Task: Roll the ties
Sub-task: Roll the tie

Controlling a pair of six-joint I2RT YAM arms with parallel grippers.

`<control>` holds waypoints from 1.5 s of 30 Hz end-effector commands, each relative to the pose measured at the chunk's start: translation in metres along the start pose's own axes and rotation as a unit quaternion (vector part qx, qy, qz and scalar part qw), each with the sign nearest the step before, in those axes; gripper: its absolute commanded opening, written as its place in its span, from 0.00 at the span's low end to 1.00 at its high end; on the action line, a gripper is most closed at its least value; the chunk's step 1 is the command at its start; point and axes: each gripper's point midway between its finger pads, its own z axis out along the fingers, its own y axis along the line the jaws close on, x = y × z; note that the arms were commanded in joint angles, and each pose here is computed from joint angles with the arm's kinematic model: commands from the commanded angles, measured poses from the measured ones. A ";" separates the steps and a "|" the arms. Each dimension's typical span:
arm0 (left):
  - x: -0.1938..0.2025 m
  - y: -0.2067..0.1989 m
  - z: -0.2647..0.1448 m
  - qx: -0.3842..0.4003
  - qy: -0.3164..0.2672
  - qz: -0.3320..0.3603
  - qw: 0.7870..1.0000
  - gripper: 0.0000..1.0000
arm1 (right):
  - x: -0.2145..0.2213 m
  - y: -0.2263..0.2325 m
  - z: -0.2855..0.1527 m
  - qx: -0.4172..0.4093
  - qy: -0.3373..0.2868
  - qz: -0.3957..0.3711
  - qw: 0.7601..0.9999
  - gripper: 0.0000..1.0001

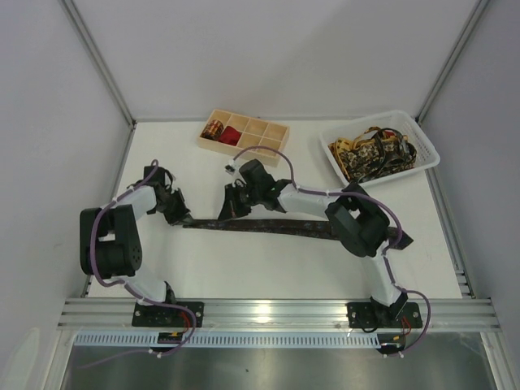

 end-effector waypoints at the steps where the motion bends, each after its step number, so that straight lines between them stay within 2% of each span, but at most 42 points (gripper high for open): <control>1: -0.014 0.007 0.001 -0.002 -0.018 0.001 1.000 0.00 | -0.011 0.025 0.024 -0.055 -0.008 -0.021 0.998 0.00; 9: -0.017 0.012 0.002 -0.011 -0.013 0.009 1.000 0.00 | -0.030 0.039 0.049 -0.076 -0.041 -0.048 0.995 0.00; 19: -0.016 0.008 0.002 0.002 -0.010 0.008 1.000 0.00 | -0.030 0.013 0.078 -0.069 -0.042 -0.042 0.996 0.00; 23: -0.015 0.011 0.002 -0.006 -0.008 0.009 1.000 0.01 | -0.020 -0.009 0.094 -0.050 -0.023 -0.025 0.998 0.00; 32: -0.012 0.015 -0.004 -0.014 -0.009 0.015 1.000 0.00 | 0.008 -0.035 0.091 -0.019 -0.003 0.007 1.000 0.00; 37: -0.016 0.016 -0.010 -0.012 -0.017 0.012 1.000 0.00 | 0.008 -0.041 0.091 -0.008 -0.002 0.013 1.000 0.00; 40: -0.025 0.002 -0.023 0.013 -0.039 0.025 0.999 0.00 | 0.007 -0.041 0.090 -0.014 0.000 0.015 1.000 0.00; 41: -0.034 -0.005 -0.035 0.020 -0.064 0.032 0.997 0.00 | 0.008 -0.044 0.089 -0.013 0.002 0.018 1.000 0.00; 42: -0.037 -0.007 -0.041 0.020 -0.074 0.035 0.996 0.02 | 0.009 -0.044 0.089 -0.015 0.003 0.018 1.000 0.00; 45: -0.043 -0.004 -0.057 0.000 -0.099 0.046 0.994 0.22 | 0.011 -0.045 0.088 -0.020 0.011 0.018 1.000 0.00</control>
